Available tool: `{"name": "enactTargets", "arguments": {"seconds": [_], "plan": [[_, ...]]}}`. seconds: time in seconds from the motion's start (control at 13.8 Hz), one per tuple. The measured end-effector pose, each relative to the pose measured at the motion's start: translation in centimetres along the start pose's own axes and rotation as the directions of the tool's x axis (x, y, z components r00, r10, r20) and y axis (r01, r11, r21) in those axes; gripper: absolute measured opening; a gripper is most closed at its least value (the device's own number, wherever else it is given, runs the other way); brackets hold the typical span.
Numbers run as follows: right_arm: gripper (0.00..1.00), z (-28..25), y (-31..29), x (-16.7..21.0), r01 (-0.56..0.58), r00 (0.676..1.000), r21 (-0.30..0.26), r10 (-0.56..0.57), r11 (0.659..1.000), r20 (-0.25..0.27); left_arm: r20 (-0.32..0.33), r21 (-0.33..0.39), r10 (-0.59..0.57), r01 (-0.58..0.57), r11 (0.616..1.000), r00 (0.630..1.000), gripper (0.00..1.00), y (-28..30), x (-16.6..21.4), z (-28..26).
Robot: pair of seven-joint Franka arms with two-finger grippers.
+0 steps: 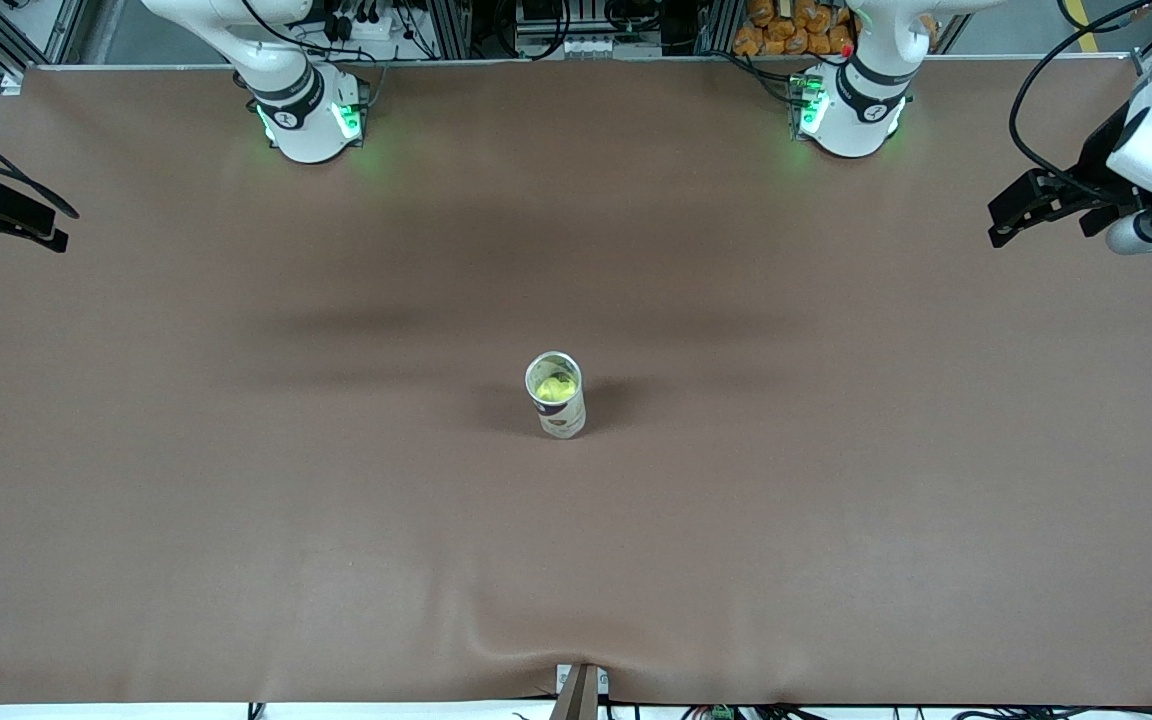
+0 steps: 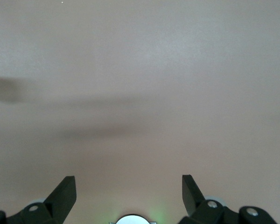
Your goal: Insert tennis ball vertically with right arm
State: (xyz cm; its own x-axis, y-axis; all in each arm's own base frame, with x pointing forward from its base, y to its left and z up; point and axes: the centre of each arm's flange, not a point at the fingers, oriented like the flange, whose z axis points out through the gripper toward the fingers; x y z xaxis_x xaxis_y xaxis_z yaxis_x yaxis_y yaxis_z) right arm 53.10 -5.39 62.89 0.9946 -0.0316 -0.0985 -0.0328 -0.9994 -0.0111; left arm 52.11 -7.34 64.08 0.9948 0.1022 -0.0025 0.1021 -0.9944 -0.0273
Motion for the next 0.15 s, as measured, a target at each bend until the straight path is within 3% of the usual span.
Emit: {"name": "enactTargets", "arguments": {"seconds": [0.15], "plan": [[1.0, -0.03, 0.0, 0.03, 0.0, 1.0, 0.0, 0.0, 1.0, -0.003, 0.002, 0.0, 0.002, -0.002, 1.0, 1.0, 1.0, 0.07, -0.05, 0.02]]}}
